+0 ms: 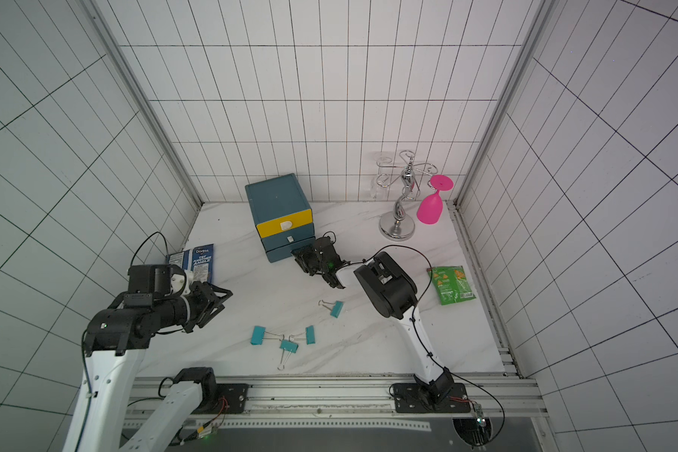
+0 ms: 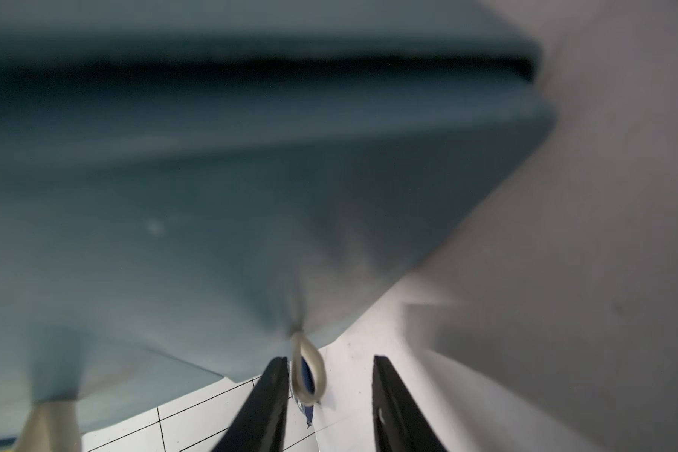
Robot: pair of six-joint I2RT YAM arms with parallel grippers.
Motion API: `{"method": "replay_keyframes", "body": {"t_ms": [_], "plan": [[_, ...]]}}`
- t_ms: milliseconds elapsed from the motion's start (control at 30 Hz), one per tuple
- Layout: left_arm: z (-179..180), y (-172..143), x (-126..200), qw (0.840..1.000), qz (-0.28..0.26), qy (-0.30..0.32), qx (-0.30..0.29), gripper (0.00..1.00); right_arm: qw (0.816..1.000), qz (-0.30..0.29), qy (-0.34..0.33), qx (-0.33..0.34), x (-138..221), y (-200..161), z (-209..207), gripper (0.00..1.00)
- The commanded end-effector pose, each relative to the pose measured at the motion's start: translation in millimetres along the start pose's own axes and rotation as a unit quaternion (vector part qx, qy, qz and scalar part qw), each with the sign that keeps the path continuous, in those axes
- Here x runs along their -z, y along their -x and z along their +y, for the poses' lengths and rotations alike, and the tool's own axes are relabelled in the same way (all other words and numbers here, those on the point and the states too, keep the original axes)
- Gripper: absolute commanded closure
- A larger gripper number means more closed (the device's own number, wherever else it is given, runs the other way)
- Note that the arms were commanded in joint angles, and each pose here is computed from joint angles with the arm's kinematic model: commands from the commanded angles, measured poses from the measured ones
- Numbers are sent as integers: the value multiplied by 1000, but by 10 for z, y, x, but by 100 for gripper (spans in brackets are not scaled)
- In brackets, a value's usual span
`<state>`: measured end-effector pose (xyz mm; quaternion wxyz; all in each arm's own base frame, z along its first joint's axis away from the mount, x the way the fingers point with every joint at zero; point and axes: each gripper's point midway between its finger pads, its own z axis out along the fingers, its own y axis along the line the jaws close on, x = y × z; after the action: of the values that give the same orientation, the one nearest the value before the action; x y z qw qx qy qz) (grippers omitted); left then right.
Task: Put the binder clips in the drawer according to color
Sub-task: Open the drawer in the storage box.
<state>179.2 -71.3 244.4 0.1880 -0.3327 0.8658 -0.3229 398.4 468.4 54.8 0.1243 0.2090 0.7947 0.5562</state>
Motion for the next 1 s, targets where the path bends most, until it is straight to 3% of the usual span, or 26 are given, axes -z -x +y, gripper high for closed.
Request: {"method": "replay_keyframes", "body": {"t_ms": [0, 233, 700, 967], "plan": [[-10, -18, 25, 1000, 1, -5, -11, 53, 1000, -10, 24, 0, -80, 22, 124, 62], [11, -27, 29, 1000, 2, -1, -12, 53, 999, -16, 33, -8, -147, 70, 124, 63], [9, -9, 25, 1000, 0, 0, -10, 53, 998, -30, 44, -22, -136, 164, 112, 77], [4, 11, 18, 1000, -6, -3, -6, 52, 998, -23, 46, -21, -55, 128, 139, 98]]}}
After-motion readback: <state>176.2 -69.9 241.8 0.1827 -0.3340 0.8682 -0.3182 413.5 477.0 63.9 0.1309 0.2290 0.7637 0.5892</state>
